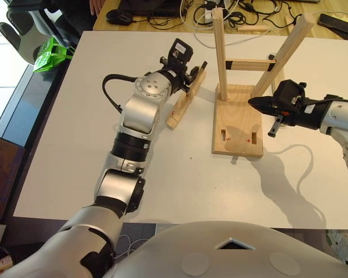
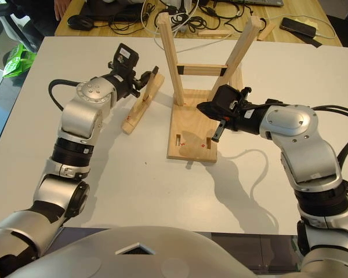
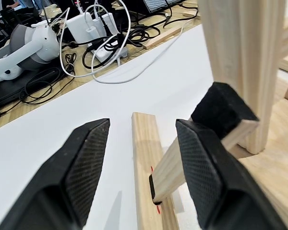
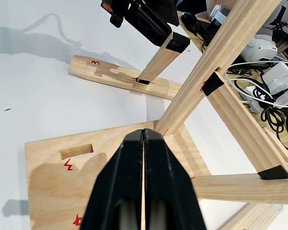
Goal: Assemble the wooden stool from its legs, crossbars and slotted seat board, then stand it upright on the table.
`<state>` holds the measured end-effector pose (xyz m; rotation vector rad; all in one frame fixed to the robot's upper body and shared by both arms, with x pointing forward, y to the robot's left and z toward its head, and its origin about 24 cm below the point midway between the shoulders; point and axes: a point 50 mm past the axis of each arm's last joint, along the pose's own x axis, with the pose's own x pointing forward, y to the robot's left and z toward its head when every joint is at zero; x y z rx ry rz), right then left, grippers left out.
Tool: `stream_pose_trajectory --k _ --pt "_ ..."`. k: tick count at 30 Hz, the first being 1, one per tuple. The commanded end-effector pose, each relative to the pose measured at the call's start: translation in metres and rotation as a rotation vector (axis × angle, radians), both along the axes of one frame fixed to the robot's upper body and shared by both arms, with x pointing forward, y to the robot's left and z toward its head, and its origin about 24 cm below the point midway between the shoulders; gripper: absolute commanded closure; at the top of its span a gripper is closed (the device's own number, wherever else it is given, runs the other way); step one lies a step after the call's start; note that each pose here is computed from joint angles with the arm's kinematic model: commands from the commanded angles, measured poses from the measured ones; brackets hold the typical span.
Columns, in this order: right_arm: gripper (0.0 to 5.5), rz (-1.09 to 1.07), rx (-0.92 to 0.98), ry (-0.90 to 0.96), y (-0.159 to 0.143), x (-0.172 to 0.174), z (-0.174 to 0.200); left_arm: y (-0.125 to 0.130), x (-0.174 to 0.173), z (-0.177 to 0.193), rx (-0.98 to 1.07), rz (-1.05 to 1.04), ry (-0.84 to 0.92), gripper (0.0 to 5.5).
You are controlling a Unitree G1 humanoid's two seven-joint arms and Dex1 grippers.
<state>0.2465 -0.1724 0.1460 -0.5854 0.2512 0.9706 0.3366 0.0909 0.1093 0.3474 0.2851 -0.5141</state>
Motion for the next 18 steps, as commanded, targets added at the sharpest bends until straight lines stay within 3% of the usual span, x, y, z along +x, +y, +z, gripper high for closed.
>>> stream_pose_trajectory --k 1,7,13,18 --pt "5.50 0.000 0.006 -0.009 0.001 0.000 0.001 -0.016 -0.006 -0.020 0.034 -0.083 0.056 2.98" --pt "5.50 -0.002 0.012 -0.011 0.003 0.001 0.001 -0.015 -0.008 -0.031 0.103 -0.135 0.078 2.98" --pt "5.50 -0.037 0.025 -0.029 0.004 0.002 -0.003 0.001 0.037 0.022 0.110 -0.106 0.037 2.98" --pt "5.50 -0.080 0.029 -0.049 0.001 0.002 -0.007 0.003 0.067 0.041 0.150 -0.176 0.163 2.16"
